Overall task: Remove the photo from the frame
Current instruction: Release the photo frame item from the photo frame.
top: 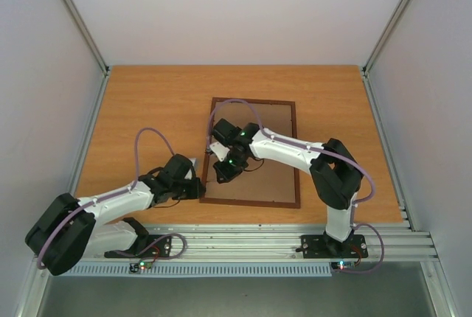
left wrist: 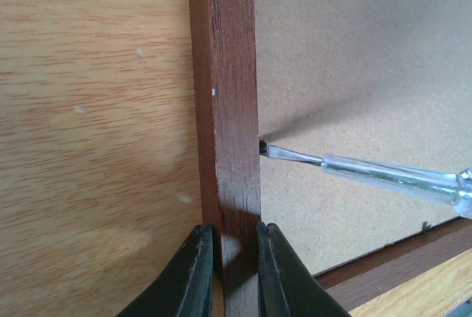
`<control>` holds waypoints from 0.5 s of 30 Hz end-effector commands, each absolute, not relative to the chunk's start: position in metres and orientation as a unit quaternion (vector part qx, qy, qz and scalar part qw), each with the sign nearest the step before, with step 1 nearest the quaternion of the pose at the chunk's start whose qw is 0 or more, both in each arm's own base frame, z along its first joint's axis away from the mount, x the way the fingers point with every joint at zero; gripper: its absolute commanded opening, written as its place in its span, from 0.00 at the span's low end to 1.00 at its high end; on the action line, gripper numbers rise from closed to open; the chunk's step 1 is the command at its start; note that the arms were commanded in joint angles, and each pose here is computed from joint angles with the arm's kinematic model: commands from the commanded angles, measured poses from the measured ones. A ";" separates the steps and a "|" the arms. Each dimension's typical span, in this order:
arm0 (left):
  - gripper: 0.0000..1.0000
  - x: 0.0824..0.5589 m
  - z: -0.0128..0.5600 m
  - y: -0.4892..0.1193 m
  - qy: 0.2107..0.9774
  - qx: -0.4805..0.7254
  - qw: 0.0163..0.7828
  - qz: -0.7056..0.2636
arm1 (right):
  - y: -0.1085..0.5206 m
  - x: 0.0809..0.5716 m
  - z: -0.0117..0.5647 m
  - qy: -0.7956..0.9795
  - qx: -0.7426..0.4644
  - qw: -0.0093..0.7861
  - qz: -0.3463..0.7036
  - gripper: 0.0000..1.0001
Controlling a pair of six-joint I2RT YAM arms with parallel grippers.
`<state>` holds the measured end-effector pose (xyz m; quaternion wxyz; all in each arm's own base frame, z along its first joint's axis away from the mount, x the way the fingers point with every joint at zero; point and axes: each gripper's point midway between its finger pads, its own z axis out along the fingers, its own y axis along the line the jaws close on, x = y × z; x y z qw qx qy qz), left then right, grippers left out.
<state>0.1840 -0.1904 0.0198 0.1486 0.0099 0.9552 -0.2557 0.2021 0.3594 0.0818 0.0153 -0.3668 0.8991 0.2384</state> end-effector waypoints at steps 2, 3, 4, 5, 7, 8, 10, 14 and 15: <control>0.09 0.164 0.013 -0.208 0.944 0.041 0.117 -0.306 | 0.409 0.197 0.118 0.864 -0.409 0.054 0.289 0.01; 0.09 0.163 0.014 -0.210 0.943 0.042 0.118 -0.307 | 0.411 0.197 0.120 0.864 -0.411 0.054 0.286 0.01; 0.09 0.163 0.015 -0.211 0.943 0.045 0.120 -0.308 | 0.413 0.197 0.120 0.865 -0.412 0.054 0.282 0.01; 0.09 0.163 0.015 -0.213 0.942 0.047 0.121 -0.308 | 0.415 0.197 0.122 0.865 -0.414 0.054 0.278 0.01; 0.09 0.161 0.015 -0.215 0.942 0.049 0.122 -0.308 | 0.418 0.197 0.124 0.866 -0.418 0.055 0.270 0.01; 0.08 0.160 0.015 -0.216 0.943 0.050 0.123 -0.306 | 0.420 0.196 0.125 0.865 -0.421 0.055 0.266 0.01; 0.08 0.159 0.014 -0.218 0.943 0.053 0.124 -0.303 | 0.423 0.195 0.125 0.865 -0.427 0.056 0.256 0.01; 0.08 0.157 0.013 -0.220 0.944 0.057 0.125 -0.301 | 0.429 0.193 0.129 0.866 -0.438 0.056 0.235 0.01; 0.08 0.157 0.014 -0.221 0.944 0.059 0.125 -0.300 | 0.430 0.192 0.128 0.866 -0.440 0.054 0.230 0.01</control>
